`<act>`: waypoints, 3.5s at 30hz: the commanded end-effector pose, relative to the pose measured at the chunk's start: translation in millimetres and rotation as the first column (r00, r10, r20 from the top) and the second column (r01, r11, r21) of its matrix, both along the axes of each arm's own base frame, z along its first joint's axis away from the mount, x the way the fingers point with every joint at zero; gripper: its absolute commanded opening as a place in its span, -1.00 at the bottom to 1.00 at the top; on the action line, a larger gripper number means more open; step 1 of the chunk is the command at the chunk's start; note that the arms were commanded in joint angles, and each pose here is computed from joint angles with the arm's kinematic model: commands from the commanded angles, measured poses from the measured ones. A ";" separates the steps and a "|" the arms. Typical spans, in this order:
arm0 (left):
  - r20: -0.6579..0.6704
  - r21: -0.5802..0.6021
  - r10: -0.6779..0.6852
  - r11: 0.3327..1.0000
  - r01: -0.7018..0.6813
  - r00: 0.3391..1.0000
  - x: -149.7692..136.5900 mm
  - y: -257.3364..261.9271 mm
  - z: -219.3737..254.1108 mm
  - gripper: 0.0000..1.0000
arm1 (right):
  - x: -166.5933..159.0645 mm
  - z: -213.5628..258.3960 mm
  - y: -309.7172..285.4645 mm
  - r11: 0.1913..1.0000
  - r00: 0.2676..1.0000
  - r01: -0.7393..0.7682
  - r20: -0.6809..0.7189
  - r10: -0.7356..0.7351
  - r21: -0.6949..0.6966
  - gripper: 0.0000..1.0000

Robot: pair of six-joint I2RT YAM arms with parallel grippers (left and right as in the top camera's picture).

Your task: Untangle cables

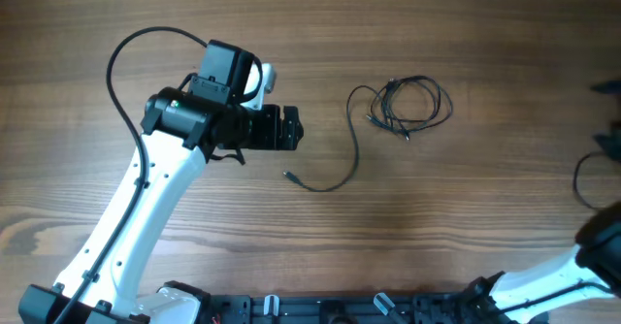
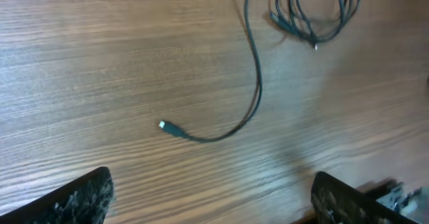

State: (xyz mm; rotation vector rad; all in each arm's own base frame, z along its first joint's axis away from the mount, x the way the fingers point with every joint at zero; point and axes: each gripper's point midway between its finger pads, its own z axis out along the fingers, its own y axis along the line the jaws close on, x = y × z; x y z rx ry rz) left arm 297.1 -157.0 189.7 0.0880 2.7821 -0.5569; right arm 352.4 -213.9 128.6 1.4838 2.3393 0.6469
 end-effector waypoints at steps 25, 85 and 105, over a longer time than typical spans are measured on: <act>-0.142 0.036 0.349 0.937 -0.348 0.926 -0.7 108.8 -8.0 1.00 | 11.5 -75.2 338.9 0.062 0.120 -0.954 -0.184 0.975 -0.293 0.10; -0.156 0.041 0.351 0.936 -0.349 0.923 -3.9 108.7 -8.9 1.00 | 31.9 138.3 348.1 0.268 0.307 -0.837 -0.005 0.952 -0.476 -0.91; -0.169 0.005 0.200 0.979 -0.203 0.965 -15.0 82.9 -7.5 0.97 | -94.7 527.5 321.2 0.471 -0.023 0.115 0.472 0.882 -0.875 -0.91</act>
